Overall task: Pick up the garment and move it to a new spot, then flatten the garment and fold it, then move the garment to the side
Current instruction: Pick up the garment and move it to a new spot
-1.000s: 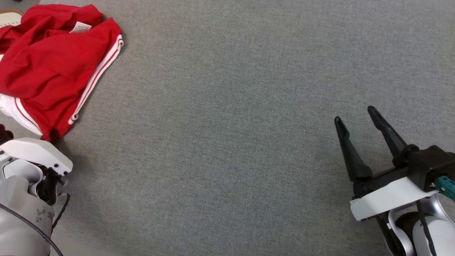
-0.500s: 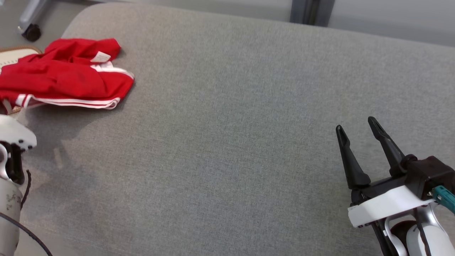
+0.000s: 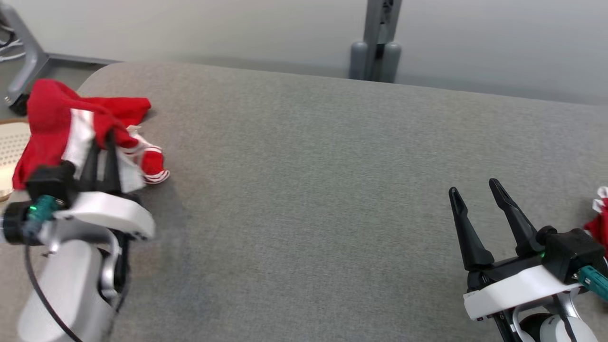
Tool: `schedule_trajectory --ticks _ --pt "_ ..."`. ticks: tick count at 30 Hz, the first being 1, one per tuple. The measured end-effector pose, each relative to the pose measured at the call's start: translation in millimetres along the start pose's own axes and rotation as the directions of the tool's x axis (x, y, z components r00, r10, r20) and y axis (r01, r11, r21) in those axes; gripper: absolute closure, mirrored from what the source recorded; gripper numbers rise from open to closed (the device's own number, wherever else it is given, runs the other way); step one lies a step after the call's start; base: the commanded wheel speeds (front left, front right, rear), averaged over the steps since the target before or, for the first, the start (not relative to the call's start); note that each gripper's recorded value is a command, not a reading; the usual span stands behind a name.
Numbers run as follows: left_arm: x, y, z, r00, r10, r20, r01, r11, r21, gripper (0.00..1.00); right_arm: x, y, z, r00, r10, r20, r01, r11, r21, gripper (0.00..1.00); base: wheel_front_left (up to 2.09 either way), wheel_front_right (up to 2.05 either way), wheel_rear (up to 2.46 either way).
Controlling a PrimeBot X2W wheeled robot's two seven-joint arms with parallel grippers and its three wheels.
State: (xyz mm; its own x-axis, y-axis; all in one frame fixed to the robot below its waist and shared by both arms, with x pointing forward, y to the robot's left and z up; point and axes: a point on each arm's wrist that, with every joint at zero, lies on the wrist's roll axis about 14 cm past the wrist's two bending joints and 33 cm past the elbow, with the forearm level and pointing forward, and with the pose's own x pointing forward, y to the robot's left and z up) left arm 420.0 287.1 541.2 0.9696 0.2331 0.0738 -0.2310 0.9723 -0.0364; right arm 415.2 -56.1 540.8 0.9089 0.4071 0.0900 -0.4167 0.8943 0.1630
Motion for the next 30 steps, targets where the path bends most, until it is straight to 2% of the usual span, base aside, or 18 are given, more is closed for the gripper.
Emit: schedule_trajectory --ticks 6,9,11,15,18,19,27,30 --pt "-23.9 -81.5 -7.6 0.978 -0.203 -0.047 0.202 0.979 -0.035 1.00 -17.0 -19.8 5.8 0.997 -0.071 0.017 0.071 0.997 0.006 0.00 0.00 0.00 0.00" --pt "-33.1 -126.4 -7.1 0.943 -0.326 -0.061 0.323 0.945 -0.050 1.00 -24.0 -30.8 10.0 0.994 -0.108 0.031 0.107 0.994 0.005 0.00 0.00 0.00 0.00" --pt "-40.5 -157.2 -10.9 0.908 -0.412 -0.079 0.408 0.910 -0.070 1.00 -29.9 -41.8 10.7 0.989 -0.143 0.037 0.143 0.990 0.006 0.00 0.00 0.00 0.00" --pt "-65.1 -218.9 -23.4 0.805 -0.580 -0.125 0.570 0.814 -0.111 1.00 -43.1 -59.3 10.4 0.978 -0.204 0.038 0.204 0.979 0.008 0.00 0.00 0.00 0.00" --pt "-81.1 -263.9 -23.1 0.714 -0.690 -0.121 0.677 0.724 -0.136 1.00 -49.6 -70.1 15.4 0.970 -0.239 0.056 0.239 0.971 0.001 0.00 0.00 0.00 0.00" --pt "-81.1 -263.9 -23.1 0.714 -0.690 -0.121 0.677 0.724 -0.136 1.00 -49.6 -70.1 15.4 0.970 -0.239 0.056 0.239 0.971 0.001 0.00 0.00 0.00 0.00" --pt "-121.4 -353.2 -33.7 0.462 -0.878 -0.125 0.861 0.477 -0.178 1.00 -76.2 -100.2 14.6 0.935 -0.349 0.059 0.349 0.937 0.002 0.00 0.00 0.00 0.00" --pt "-128.4 -375.7 -34.4 0.399 -0.910 -0.110 0.894 0.413 -0.174 1.00 -85.9 -110.3 12.9 0.920 -0.387 0.056 0.387 0.922 0.006 0.00 0.00 0.00 0.00"
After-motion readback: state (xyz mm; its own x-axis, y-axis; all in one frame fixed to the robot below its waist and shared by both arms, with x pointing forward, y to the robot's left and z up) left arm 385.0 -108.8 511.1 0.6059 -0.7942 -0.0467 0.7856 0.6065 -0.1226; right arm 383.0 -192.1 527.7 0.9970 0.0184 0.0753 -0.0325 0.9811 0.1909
